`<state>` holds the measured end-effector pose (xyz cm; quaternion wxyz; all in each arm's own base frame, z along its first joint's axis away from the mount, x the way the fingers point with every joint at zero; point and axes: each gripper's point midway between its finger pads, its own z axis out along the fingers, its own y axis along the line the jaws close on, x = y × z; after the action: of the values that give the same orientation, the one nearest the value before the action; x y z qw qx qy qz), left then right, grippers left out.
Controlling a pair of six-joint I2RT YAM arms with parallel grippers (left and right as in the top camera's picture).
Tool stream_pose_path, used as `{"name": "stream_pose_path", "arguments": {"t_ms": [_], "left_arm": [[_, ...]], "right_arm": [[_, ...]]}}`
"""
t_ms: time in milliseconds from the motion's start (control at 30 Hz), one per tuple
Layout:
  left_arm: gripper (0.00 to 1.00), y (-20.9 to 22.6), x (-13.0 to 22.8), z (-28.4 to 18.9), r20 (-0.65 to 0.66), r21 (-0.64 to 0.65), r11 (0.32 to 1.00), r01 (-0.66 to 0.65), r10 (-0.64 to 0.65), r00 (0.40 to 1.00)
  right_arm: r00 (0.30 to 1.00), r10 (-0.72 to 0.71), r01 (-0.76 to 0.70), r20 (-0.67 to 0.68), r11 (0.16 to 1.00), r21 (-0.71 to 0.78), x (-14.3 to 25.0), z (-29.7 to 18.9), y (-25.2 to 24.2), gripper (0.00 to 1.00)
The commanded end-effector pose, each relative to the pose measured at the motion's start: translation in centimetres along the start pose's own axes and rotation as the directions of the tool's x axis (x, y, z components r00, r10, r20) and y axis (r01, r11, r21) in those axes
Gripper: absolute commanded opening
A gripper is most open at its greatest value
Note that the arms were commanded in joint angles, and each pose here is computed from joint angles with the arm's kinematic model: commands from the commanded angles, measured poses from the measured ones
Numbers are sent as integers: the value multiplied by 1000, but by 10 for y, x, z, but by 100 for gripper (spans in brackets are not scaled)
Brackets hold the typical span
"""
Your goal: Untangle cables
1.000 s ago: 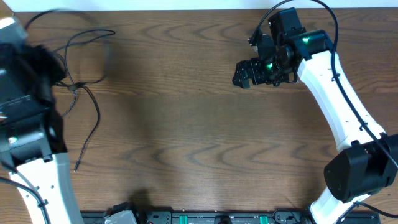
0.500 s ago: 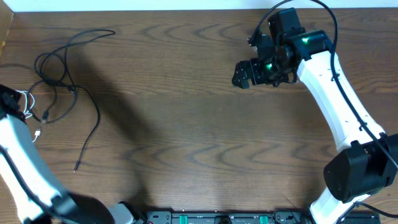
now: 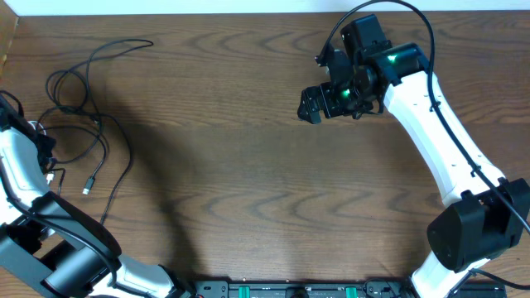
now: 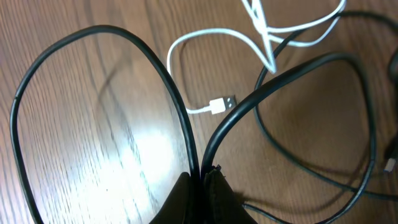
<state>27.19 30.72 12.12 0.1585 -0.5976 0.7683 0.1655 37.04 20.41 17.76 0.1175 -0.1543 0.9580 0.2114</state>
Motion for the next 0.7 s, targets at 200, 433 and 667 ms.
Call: {"name": "stream_pose_path", "arguments": {"t_ms": [200, 433, 667], "left_arm": [[8, 16, 22, 14, -64, -80, 994, 75, -80, 995], [8, 13, 18, 15, -47, -67, 994, 87, -90, 995], [80, -3, 11, 15, -35, 12, 994, 106, -106, 994]], "right_arm": [[998, -42, 41, 38, 999, 22, -5, -10, 3, 99], [998, -51, 51, 37, 998, 22, -5, -10, 3, 99], [998, -53, 52, 42, 998, 22, -6, -10, 3, 99]]}}
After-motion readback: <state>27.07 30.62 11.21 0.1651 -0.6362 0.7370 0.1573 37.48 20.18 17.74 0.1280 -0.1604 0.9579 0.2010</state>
